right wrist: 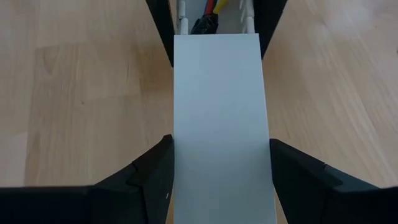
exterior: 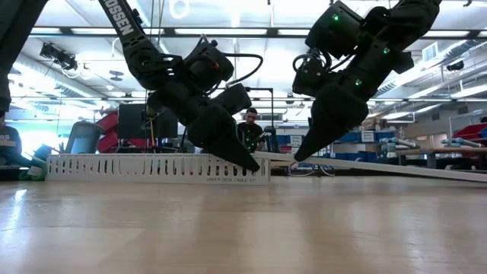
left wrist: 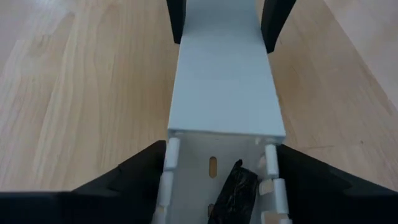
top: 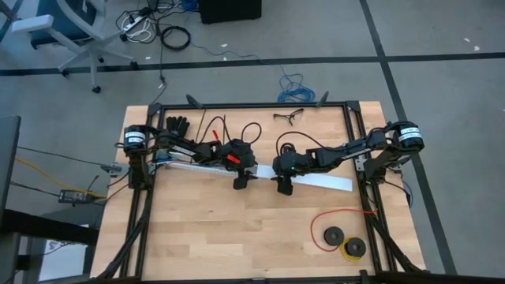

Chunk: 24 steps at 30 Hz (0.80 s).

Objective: Ziptie cables
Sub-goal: Close the white cable duct

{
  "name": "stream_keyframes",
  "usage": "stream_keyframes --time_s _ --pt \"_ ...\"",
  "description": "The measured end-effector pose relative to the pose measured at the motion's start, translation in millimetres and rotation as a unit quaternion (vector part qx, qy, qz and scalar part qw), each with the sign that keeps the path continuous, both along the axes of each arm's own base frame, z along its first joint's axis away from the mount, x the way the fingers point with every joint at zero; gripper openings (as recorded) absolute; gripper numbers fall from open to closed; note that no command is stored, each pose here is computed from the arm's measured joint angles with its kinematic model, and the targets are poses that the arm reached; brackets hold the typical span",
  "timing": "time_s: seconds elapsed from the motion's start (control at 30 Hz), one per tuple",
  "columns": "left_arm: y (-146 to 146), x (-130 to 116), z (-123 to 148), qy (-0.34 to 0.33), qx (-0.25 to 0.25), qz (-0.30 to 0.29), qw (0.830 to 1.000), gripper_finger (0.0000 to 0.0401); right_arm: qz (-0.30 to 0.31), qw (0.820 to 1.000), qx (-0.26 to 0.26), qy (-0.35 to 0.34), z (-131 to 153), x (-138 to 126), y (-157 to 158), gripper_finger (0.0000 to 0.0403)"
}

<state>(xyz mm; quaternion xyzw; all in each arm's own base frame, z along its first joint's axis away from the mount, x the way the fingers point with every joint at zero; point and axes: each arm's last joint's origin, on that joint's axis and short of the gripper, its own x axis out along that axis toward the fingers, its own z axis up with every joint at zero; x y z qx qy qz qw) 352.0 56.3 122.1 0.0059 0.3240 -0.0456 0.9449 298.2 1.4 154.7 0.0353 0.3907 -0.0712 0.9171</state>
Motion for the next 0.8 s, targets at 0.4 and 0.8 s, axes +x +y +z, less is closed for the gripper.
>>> stream_keyframes --time_s 0.4,0.8 --pt "0 -1 6 -0.005 0.001 0.0 1.0 0.0314 -0.002 1.0 0.003 0.001 0 0 -3 0.0227" --pt "-1 -6 10 0.019 -0.004 0.001 1.0 0.0314 -0.001 1.0 0.006 0.002 0 0 -5 0.0227"
